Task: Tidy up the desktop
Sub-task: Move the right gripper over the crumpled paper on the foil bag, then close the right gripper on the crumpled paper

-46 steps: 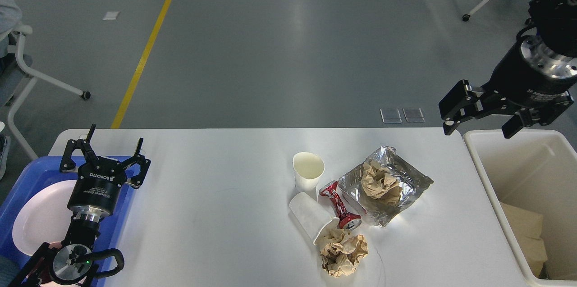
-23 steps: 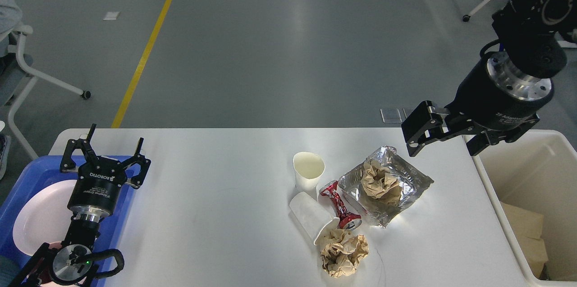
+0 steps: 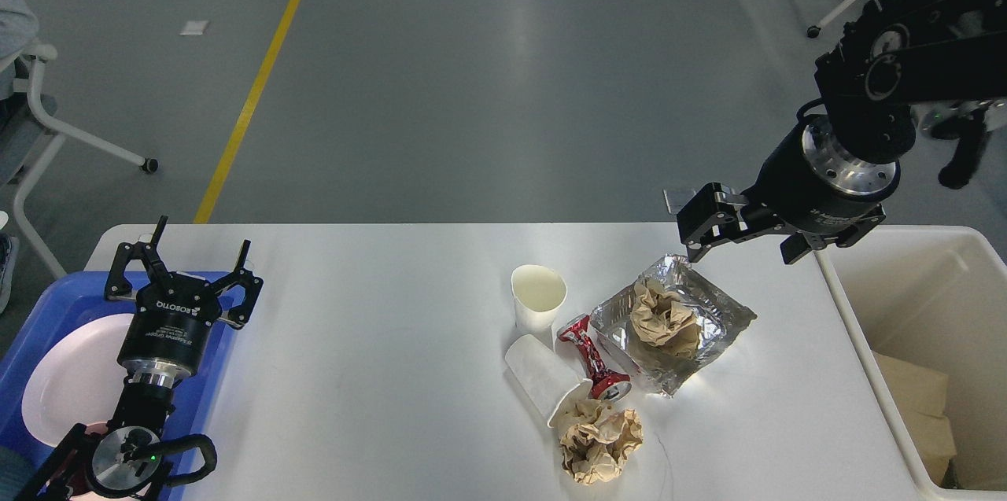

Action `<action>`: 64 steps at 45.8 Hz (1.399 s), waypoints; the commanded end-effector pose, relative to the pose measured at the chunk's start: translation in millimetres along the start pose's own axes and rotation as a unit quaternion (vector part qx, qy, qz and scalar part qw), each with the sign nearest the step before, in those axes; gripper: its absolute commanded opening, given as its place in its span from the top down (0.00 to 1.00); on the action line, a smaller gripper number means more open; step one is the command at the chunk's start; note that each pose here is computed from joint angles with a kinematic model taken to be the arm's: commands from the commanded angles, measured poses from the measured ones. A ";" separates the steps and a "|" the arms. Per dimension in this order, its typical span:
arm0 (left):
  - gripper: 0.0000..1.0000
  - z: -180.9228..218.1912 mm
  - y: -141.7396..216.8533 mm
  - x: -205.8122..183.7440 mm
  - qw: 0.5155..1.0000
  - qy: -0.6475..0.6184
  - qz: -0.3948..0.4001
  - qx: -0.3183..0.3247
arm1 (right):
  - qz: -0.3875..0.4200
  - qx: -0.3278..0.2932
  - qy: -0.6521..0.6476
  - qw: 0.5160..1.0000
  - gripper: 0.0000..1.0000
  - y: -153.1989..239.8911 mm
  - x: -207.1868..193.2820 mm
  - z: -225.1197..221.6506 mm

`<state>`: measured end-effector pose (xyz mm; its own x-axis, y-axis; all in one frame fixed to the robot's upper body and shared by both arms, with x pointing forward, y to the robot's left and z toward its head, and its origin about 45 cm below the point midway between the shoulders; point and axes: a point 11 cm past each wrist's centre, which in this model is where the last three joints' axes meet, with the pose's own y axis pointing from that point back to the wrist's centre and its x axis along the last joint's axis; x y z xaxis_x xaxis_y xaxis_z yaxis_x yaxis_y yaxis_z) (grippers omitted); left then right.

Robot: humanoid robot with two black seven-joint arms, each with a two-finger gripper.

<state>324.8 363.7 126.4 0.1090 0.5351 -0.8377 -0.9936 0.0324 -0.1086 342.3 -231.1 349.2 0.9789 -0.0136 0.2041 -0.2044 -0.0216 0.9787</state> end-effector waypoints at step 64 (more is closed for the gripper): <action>0.04 0.0 0.0 -0.2 1.000 0.000 -0.001 0.000 | 0.142 -0.016 0.030 0.989 0.05 -285.6 -14.3 21.2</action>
<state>324.8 363.7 126.4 0.1092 0.5351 -0.8377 -0.9935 0.0319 -0.1091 383.4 -246.0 64.9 0.8968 0.0493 0.4397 -0.4406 0.0078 0.8977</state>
